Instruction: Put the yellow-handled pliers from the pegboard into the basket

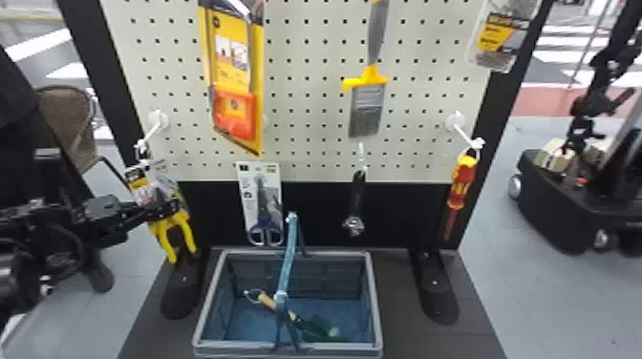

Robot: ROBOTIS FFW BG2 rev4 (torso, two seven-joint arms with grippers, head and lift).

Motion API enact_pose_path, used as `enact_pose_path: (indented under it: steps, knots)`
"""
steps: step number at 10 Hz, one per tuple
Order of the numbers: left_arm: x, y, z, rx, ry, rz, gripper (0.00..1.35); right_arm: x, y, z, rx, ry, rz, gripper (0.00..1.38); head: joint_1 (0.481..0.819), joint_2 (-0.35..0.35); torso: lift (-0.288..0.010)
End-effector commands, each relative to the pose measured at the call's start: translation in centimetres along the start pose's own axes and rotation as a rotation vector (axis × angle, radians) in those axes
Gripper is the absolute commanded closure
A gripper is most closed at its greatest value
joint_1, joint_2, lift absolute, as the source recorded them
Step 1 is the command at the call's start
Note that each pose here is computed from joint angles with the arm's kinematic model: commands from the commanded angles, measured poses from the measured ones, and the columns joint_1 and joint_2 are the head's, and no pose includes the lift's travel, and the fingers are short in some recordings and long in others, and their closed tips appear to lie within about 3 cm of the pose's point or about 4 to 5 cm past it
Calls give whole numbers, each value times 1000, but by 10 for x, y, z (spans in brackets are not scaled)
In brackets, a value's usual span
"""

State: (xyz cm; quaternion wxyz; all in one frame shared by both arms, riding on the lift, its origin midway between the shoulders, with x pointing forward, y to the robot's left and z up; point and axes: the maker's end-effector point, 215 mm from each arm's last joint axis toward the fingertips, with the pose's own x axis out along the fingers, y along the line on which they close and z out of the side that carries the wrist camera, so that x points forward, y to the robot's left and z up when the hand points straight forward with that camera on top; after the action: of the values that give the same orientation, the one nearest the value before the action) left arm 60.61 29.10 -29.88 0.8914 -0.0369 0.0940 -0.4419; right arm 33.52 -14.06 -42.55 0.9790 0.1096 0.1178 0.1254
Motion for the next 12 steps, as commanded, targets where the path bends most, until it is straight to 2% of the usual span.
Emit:
enact_pose_path:
  steps: [1,6,7,10,11,12]
  knots:
    - [0,0,1,2,0,-1,1194,0,0,-2,0,3,0,174,549,0,-100]
    - [1,-4,4,20,14,-3,1194,0,0,-2,3,2,-1,174,549,0,-100]
    - [0,-10,4,28,20,-4,1194,0,-1,-3,3,5,-1,174,549,0,-100]
    - [-12,-40,24,108,42,19,1194,-1,-1,-5,7,9,-2,174,549,0,-100]
    - [-14,-50,29,118,28,21,1194,-1,-1,-5,6,9,-2,174,549,0,-100]
    - [-15,-59,22,99,9,29,1194,0,-2,-6,5,9,-3,174,549,0,-100]
